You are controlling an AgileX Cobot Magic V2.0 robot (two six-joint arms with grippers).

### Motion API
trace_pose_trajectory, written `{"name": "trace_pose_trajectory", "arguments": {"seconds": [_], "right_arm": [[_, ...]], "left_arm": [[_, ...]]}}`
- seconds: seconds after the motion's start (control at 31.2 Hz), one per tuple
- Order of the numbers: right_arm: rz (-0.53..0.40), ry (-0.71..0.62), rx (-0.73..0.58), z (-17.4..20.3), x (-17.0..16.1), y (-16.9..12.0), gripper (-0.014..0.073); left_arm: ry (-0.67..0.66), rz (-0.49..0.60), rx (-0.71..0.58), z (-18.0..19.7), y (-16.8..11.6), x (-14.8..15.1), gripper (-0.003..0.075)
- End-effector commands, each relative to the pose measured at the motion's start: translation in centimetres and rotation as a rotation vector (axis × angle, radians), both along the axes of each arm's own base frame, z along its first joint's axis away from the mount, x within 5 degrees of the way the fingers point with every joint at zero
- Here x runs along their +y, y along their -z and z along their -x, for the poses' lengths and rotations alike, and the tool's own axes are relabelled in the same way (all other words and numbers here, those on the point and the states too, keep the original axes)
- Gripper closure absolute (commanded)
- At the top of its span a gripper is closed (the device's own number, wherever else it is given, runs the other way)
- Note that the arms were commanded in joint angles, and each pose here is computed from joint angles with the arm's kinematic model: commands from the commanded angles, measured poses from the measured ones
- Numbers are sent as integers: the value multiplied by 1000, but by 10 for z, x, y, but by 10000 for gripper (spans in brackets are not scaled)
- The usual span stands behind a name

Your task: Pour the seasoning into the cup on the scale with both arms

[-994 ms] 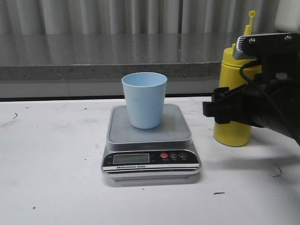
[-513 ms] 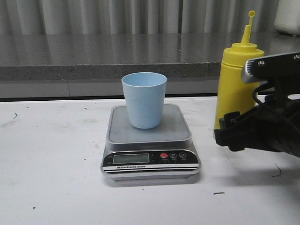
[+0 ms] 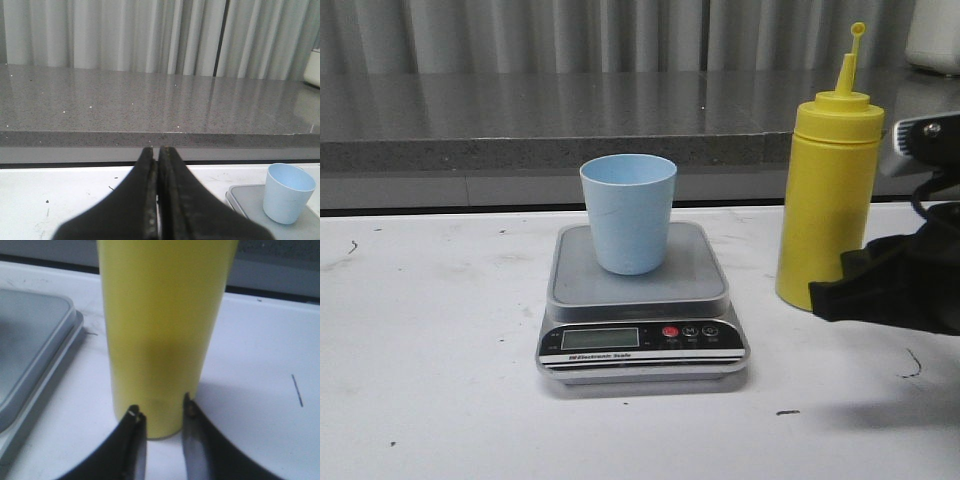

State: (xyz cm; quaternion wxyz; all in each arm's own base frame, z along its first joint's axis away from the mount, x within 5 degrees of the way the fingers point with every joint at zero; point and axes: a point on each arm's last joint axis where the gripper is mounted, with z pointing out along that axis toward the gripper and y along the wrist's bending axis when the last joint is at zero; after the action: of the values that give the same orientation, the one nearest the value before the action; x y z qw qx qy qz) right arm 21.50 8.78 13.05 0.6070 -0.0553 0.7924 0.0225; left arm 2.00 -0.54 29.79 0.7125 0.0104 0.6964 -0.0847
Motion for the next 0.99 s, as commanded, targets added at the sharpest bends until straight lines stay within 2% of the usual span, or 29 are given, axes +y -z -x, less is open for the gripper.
{"name": "trace_pose_trajectory", "arguments": {"seconds": [0.0,0.06,0.13,0.26,0.32,0.51,0.64,0.8,0.96], "right_arm": [[-50,-6,-221,4,-2,-34,603],[-45,-10,-230,10,-6,-39,685],[-34,-17,-236,15,-9,-46,721],[-1,-34,-232,22,-12,-63,708],[-7,-38,-238,26,-14,-74,708],[-103,-66,-252,40,-19,-120,708],[-107,-131,-239,56,-22,-144,708],[-89,-166,-311,80,-33,-167,708],[-196,-142,-364,104,-50,-180,708]], "left_arm": [[-1,34,-117,7,-15,1,740],[-1,34,-117,7,-15,1,740],[-1,34,-117,7,-15,1,740],[-1,34,-117,7,-15,1,740],[-1,34,-117,7,-15,1,740],[-1,34,-117,7,-15,1,740],[-1,34,-117,7,-15,1,740],[-1,34,-117,7,-15,1,740],[-1,34,-117,7,-15,1,740]]}}
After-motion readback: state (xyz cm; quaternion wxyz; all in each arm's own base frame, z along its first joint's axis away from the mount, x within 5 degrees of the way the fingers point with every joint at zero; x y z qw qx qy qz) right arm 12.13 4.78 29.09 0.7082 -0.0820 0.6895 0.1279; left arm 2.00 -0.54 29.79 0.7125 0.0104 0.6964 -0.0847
